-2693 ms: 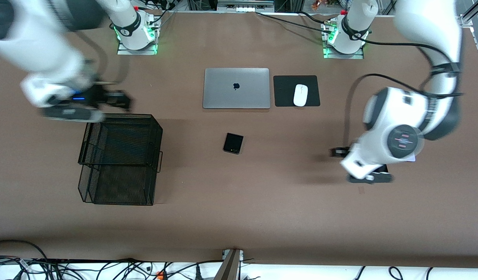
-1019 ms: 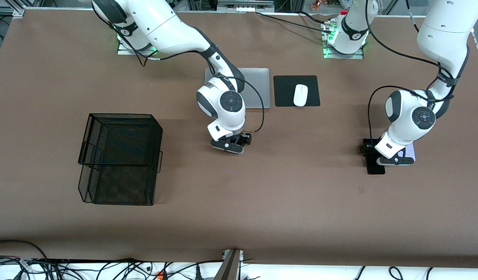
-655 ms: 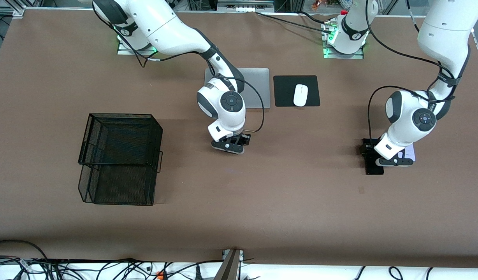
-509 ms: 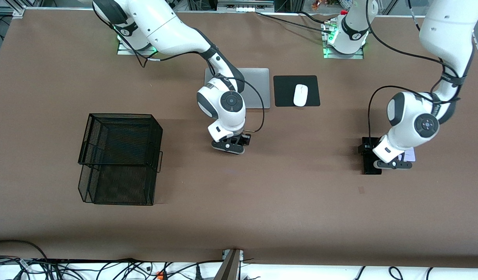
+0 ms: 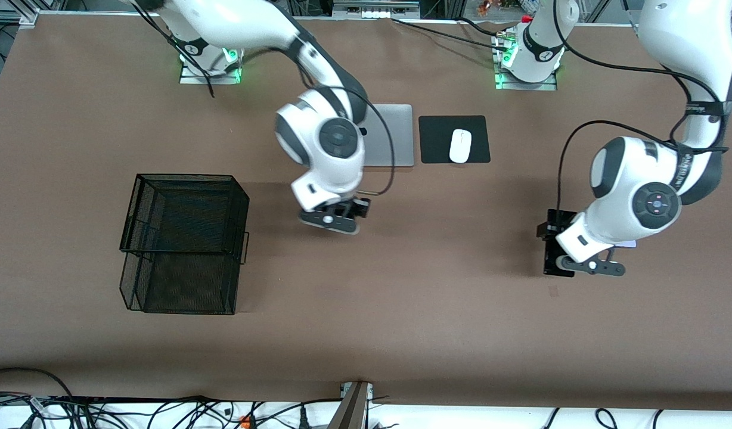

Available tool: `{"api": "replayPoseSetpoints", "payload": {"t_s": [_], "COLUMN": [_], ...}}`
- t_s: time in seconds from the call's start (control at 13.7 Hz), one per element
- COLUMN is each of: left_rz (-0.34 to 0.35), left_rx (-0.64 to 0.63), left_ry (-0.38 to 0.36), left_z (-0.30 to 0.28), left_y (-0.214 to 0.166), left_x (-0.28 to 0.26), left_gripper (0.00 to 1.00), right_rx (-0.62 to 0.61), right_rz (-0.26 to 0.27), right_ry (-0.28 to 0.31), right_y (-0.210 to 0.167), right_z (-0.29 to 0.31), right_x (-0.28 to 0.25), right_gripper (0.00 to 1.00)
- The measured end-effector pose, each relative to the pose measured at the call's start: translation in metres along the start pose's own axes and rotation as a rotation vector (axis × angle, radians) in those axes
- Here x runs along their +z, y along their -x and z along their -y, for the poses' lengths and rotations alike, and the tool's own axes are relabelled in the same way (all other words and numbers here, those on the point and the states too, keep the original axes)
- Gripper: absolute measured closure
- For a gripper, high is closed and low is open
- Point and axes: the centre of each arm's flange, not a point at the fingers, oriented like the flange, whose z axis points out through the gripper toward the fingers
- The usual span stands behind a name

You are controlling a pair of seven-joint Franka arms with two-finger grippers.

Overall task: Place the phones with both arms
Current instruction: 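Carry the flip phone into the basket while the left gripper carries the tall phone, then release the flip phone in the basket while the left gripper sets down the tall phone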

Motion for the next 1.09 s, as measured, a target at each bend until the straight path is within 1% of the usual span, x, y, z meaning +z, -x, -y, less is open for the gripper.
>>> {"api": "replayPoseSetpoints", "payload": {"t_s": [0.15, 0.22, 0.36, 0.51, 0.66, 0.73, 0.8, 0.95, 1.09], "left_rz": [0.000, -0.002, -0.013, -0.019, -0.028, -0.035, -0.048, -0.099, -0.128], "left_rx": [0.009, 0.012, 0.037, 0.090, 0.117, 0.100, 0.062, -0.014, -0.080], "left_ry": [0.000, 0.005, 0.036, 0.080, 0.097, 0.106, 0.119, 0.170, 0.225], "left_z": [-0.007, -0.011, -0.034, -0.085, -0.156, -0.207, -0.239, -0.316, -0.388], "left_y": [0.000, -0.001, -0.002, -0.001, 0.000, 0.002, 0.004, 0.008, 0.021], "left_x": [0.000, -0.001, -0.007, -0.013, -0.010, -0.001, 0.007, 0.028, 0.056], "left_gripper": [0.20, 0.20, 0.20, 0.20, 0.20, 0.20, 0.20, 0.20, 0.20], "right_rx": [-0.061, -0.094, -0.156, -0.202, -0.240, -0.262, -0.267, -0.276, -0.277], "right_rz": [0.044, 0.060, 0.086, 0.113, 0.112, 0.099, 0.096, 0.086, 0.091], "right_ry": [0.020, 0.024, 0.028, 0.037, 0.025, 0.007, -0.004, -0.025, -0.017], "right_y": [-0.033, -0.051, -0.083, -0.099, -0.108, -0.109, -0.107, -0.099, -0.093], "right_z": [-0.062, -0.099, -0.182, -0.261, -0.331, -0.369, -0.385, -0.394, -0.394], "right_x": [-0.042, -0.054, -0.065, -0.061, -0.045, -0.019, 0.000, 0.041, 0.074], "right_gripper": [0.21, 0.21, 0.21, 0.21, 0.21, 0.21, 0.21, 0.21, 0.21]}}
